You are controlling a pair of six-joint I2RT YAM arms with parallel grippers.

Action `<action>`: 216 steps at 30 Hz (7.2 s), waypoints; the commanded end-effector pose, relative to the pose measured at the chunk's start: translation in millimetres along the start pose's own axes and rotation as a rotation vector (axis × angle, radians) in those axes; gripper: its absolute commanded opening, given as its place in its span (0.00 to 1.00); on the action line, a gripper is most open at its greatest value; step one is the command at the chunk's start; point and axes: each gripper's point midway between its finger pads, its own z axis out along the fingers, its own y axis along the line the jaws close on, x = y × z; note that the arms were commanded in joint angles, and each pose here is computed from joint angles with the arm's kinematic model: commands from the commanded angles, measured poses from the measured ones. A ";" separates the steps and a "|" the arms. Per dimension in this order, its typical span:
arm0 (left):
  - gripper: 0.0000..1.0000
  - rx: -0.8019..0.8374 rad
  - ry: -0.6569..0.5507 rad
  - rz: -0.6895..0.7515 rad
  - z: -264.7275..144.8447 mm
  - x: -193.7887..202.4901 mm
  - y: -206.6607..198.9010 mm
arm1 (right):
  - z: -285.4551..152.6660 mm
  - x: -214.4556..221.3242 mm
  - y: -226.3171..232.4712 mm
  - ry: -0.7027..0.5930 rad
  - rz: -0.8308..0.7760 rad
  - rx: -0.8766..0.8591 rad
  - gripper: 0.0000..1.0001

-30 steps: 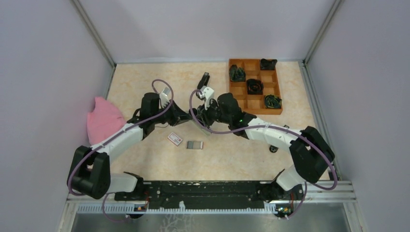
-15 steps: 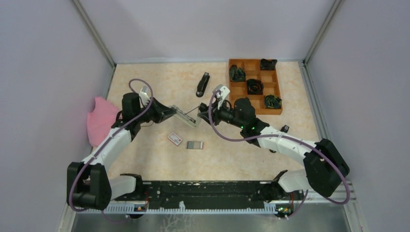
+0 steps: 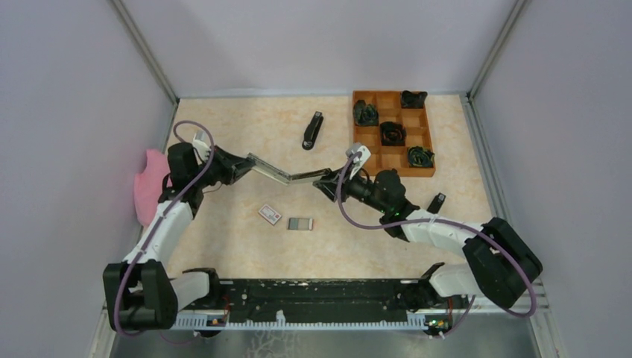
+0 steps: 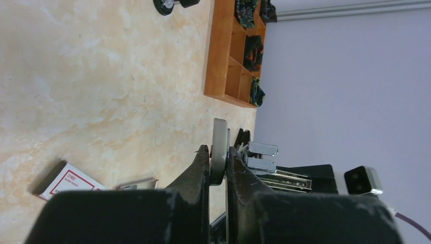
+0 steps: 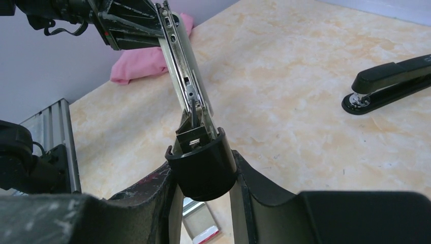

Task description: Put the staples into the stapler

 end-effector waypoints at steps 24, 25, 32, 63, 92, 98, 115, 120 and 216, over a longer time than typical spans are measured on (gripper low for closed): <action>0.00 0.212 -0.196 -0.134 -11.5 -42.6 -50.2 | 1.1 57.0 -0.3 0.068 0.033 -0.057 0.38; 0.00 0.207 -0.198 -0.129 -11.0 -42.2 -47.7 | -1.4 56.1 -2.7 0.076 0.022 -0.038 0.41; 0.00 0.185 -0.169 -0.096 -5.2 -34.4 -36.8 | -16.0 36.3 -12.1 0.139 -0.072 0.054 0.59; 0.00 0.274 -0.018 -0.030 2.3 16.3 -51.6 | 52.1 1.5 7.4 0.350 -0.193 -0.183 0.72; 0.16 0.239 0.061 0.035 21.5 54.6 -39.9 | 49.6 13.5 4.7 0.494 -0.233 -0.172 0.00; 0.45 0.144 0.062 0.082 21.0 59.8 -15.0 | 41.2 18.7 -9.4 0.556 -0.318 -0.137 0.00; 0.81 -0.165 0.008 0.331 -2.9 39.8 26.1 | 46.7 88.9 -68.5 0.874 -0.482 -0.094 0.00; 0.86 -0.174 0.054 0.364 1.8 42.2 28.7 | 50.0 111.1 -76.5 0.937 -0.482 -0.114 0.07; 0.13 -0.815 0.722 1.154 96.4 -4.0 160.6 | -119.5 -11.2 -75.1 0.103 -0.164 0.635 0.82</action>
